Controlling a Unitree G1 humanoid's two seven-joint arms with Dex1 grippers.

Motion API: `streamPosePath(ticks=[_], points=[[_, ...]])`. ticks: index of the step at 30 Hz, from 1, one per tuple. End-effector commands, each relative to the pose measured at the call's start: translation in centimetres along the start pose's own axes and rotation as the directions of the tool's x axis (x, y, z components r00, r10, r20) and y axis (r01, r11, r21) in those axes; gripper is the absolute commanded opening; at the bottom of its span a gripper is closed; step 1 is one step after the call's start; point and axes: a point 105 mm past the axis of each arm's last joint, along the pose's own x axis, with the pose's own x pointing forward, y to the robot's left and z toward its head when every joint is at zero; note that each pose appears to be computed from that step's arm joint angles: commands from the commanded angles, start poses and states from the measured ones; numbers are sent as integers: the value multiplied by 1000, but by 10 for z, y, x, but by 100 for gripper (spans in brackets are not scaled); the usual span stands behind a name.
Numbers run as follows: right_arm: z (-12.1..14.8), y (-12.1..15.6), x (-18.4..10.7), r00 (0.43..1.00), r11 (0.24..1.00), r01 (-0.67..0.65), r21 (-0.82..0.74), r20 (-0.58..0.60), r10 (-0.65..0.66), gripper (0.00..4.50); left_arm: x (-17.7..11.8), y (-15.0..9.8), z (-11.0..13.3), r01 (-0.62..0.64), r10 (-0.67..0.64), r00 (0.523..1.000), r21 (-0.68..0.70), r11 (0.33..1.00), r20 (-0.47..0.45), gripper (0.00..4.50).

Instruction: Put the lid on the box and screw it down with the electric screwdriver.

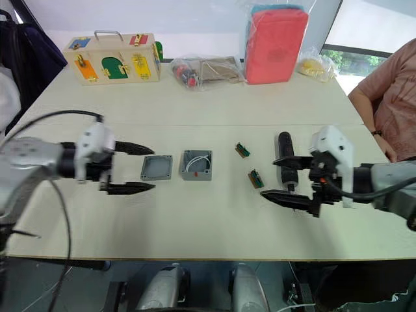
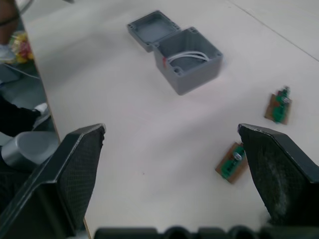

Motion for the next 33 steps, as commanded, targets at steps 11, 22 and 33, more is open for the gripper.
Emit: streamPosePath(ticks=[11,22,33], points=[[6,14,19,994,997,65,-36,86,-62,450,82,29,-22,185,-170,981,188,965,-93,445],[4,21,20,990,995,96,-16,107,-94,450,95,37,-28,238,-212,968,218,947,-135,210],[6,20,22,990,995,98,-17,107,-96,450,95,24,-19,420,-397,907,293,859,-137,3]])
